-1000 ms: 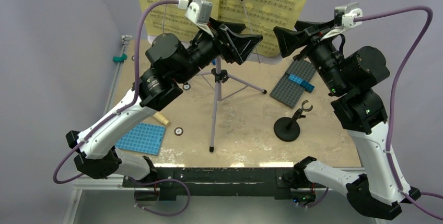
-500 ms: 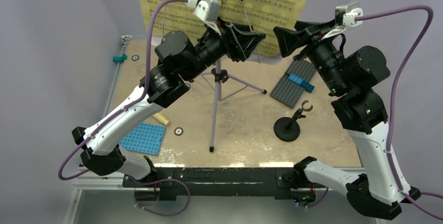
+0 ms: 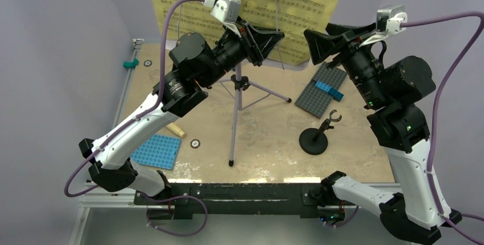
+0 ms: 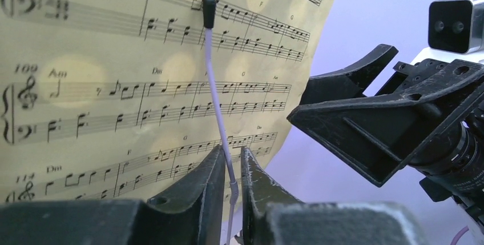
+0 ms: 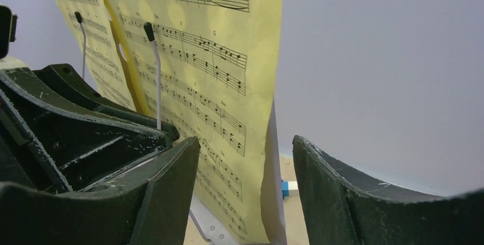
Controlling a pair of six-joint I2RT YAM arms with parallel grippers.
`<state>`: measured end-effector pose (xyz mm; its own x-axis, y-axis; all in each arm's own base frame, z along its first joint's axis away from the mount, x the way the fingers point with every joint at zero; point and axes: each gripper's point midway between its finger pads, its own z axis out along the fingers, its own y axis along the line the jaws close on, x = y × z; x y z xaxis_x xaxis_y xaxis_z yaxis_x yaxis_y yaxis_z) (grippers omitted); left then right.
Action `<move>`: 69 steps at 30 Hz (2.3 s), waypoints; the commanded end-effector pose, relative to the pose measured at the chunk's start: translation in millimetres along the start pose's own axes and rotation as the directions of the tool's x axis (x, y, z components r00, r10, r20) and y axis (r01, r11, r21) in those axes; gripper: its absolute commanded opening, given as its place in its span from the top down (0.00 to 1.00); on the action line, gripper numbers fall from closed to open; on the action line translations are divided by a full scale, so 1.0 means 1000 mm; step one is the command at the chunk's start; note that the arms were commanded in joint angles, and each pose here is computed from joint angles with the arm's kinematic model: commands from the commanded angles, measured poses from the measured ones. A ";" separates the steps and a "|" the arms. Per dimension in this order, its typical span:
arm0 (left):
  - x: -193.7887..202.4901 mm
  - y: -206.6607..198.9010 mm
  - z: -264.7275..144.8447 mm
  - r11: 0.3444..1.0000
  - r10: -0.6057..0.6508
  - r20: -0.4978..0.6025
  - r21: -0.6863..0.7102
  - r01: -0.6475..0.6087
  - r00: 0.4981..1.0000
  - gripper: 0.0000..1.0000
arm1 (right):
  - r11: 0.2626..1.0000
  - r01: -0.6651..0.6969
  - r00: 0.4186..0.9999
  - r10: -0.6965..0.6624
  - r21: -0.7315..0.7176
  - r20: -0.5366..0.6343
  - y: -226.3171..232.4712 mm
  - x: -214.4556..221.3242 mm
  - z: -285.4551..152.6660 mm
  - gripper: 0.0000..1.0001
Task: Pack up the instrument practice props
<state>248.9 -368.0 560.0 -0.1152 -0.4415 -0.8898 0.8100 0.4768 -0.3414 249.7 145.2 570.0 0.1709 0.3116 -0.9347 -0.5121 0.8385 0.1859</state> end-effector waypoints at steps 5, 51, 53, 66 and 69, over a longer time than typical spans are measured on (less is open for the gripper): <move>-0.030 -0.015 -0.005 0.998 -0.007 0.078 0.056 0.003 0.997 0.87 | 1.000 -0.003 0.995 0.003 0.000 0.100 0.003 -0.036 -0.005 0.43; -0.023 -0.013 -0.002 0.999 -0.018 0.063 0.051 0.015 0.998 1.00 | 0.997 0.021 0.999 -0.024 0.072 0.046 -0.013 -0.015 -0.009 0.35; -0.021 -0.012 -0.002 0.999 -0.019 0.060 0.049 0.016 0.998 1.00 | 0.997 0.024 0.999 -0.027 0.073 0.040 -0.013 -0.015 -0.006 0.36; -0.018 -0.016 -0.002 0.997 -0.023 0.047 0.071 0.020 0.999 1.00 | 0.996 0.029 0.998 -0.034 0.089 0.059 -0.016 -0.021 -0.013 0.89; -0.019 -0.016 -0.004 0.997 -0.022 0.050 0.070 0.019 0.998 1.00 | 0.995 0.025 0.998 -0.031 0.095 0.060 -0.017 -0.021 -0.017 1.00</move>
<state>246.7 -369.4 560.2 -0.1234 -0.4423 -0.8884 0.8165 0.4636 -0.3442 250.8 127.1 567.1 0.1908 0.2920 -0.9372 -0.4324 0.8821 0.1868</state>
